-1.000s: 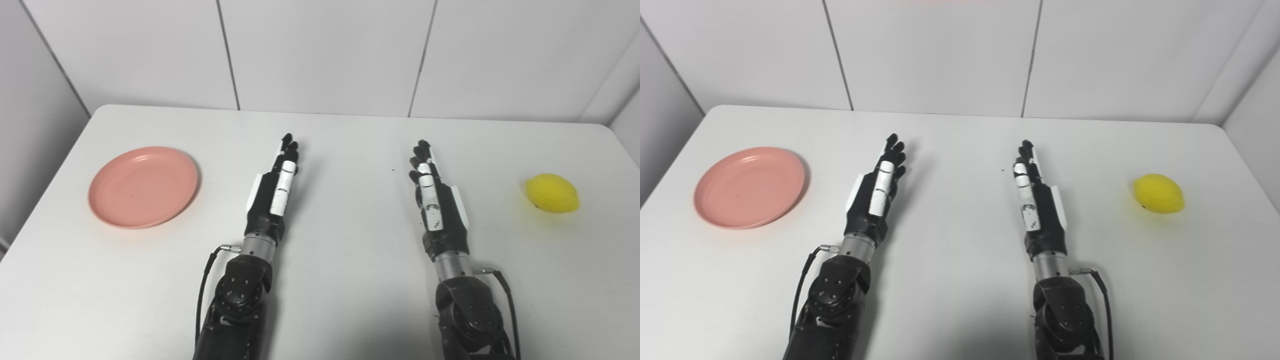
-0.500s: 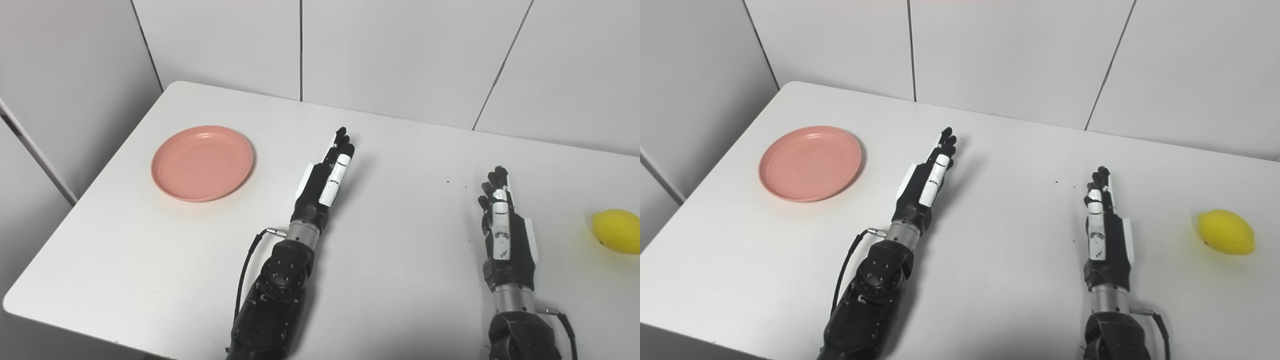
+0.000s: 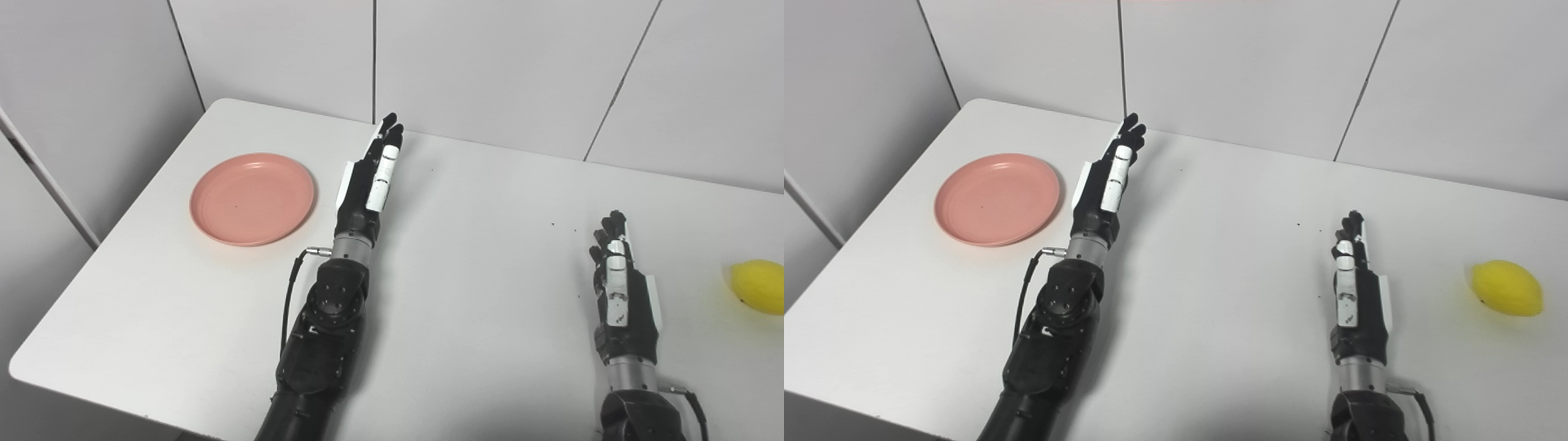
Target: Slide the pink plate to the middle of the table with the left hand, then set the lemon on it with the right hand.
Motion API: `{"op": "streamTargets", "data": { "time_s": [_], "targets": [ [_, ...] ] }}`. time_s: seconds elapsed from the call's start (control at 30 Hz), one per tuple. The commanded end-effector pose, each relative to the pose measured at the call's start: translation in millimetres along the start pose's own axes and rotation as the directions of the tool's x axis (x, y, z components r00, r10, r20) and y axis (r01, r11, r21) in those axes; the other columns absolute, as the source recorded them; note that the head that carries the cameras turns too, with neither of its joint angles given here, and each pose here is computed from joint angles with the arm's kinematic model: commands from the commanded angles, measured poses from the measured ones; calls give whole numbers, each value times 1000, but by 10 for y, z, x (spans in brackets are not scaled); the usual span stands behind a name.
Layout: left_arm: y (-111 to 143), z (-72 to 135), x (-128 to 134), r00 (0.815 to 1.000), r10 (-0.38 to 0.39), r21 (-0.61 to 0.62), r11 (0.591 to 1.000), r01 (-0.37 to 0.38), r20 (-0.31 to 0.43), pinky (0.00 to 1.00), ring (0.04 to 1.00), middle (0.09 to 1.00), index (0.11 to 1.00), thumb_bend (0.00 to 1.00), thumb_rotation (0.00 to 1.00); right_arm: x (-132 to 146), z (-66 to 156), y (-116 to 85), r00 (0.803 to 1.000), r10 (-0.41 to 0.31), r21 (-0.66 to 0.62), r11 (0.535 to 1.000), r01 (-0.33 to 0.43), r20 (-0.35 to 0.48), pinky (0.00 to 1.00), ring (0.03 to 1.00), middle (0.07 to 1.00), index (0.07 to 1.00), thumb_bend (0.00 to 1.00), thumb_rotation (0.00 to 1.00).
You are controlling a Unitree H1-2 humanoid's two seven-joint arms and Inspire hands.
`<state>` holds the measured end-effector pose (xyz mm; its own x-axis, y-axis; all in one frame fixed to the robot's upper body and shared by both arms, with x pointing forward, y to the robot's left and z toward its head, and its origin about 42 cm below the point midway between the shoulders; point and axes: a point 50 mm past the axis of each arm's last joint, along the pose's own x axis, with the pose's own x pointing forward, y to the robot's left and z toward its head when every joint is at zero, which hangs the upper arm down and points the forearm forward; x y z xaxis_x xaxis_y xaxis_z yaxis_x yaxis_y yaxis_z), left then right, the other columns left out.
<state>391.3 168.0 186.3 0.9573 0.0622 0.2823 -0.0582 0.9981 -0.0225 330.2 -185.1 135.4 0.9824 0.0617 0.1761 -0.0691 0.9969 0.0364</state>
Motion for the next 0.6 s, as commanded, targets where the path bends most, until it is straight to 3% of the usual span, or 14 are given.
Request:
{"op": "streamTargets", "data": {
  "time_s": [0.0, 0.23, 0.57],
  "targets": [
    [15, 271, 200, 991, 21, 9, 1000, -23, 133, 878, 876, 883, 874, 720, 1000, 48, 130, 20, 995, 21, -1, 1000, -21, 95, 1000, 1000, 1000, 1000, 724, 1000],
    [242, 464, 309, 983, 104, 42, 993, -112, 148, 801, 811, 819, 809, 742, 1000, 42, 125, 24, 995, 25, -10, 1000, -24, 94, 1000, 1000, 1000, 1000, 744, 1000],
    [587, 565, 409, 970, 183, 96, 975, -200, 158, 782, 778, 786, 782, 774, 1000, 30, 116, 12, 993, 21, -11, 1000, -20, 113, 1000, 1000, 1000, 1000, 720, 1000]
  ]
}}
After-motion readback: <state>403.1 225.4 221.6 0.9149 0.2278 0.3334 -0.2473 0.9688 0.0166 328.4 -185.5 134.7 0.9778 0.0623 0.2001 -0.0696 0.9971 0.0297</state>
